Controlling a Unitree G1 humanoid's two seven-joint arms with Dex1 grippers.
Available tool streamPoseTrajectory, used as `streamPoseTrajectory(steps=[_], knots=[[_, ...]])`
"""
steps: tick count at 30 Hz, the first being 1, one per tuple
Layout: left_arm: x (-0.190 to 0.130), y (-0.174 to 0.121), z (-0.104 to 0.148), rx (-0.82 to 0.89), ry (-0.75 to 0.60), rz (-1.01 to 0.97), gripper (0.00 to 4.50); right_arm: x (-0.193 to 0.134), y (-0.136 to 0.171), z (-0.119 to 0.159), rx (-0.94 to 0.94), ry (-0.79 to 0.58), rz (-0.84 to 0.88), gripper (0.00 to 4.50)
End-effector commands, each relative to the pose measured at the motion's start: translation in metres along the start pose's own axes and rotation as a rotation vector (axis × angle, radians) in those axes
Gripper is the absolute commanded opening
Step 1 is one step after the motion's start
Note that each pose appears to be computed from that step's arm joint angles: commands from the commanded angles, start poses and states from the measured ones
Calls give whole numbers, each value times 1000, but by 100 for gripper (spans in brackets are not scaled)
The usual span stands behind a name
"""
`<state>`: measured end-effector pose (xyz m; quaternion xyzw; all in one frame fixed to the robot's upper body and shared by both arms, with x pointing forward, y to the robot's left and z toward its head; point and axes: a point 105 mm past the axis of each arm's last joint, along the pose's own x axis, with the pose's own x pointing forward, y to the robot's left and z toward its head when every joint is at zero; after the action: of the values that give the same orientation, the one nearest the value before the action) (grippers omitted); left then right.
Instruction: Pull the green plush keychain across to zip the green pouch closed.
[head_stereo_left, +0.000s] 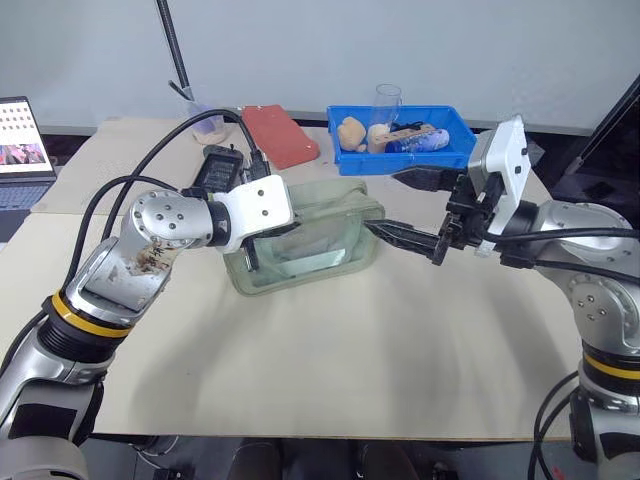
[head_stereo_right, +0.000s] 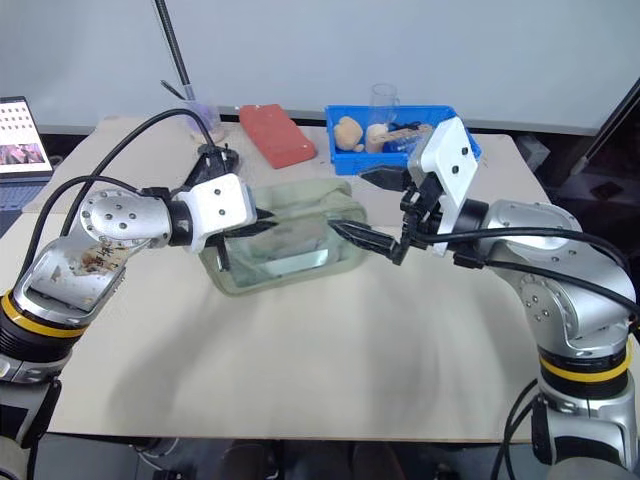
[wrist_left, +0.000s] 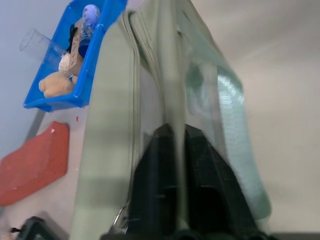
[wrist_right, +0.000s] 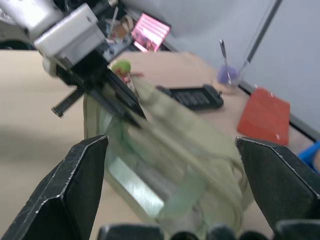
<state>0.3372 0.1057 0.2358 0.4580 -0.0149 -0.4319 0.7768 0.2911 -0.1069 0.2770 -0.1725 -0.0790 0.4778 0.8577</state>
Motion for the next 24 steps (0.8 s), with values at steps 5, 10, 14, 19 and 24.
streamPoseTrajectory(steps=[5,10,14,19,24], knots=[[-2,18,38,166,-251,-34,6,-21,-11,15,-86,5,-63,450],[-2,13,29,288,-284,-148,6,-26,-16,24,-89,23,-50,450],[2,10,24,310,-272,-179,6,-24,-12,21,-77,50,-31,450],[3,9,26,307,-276,-174,6,-23,-6,19,-56,63,-10,450],[-2,18,33,325,-269,-120,6,-25,-8,15,-48,74,-13,450]])
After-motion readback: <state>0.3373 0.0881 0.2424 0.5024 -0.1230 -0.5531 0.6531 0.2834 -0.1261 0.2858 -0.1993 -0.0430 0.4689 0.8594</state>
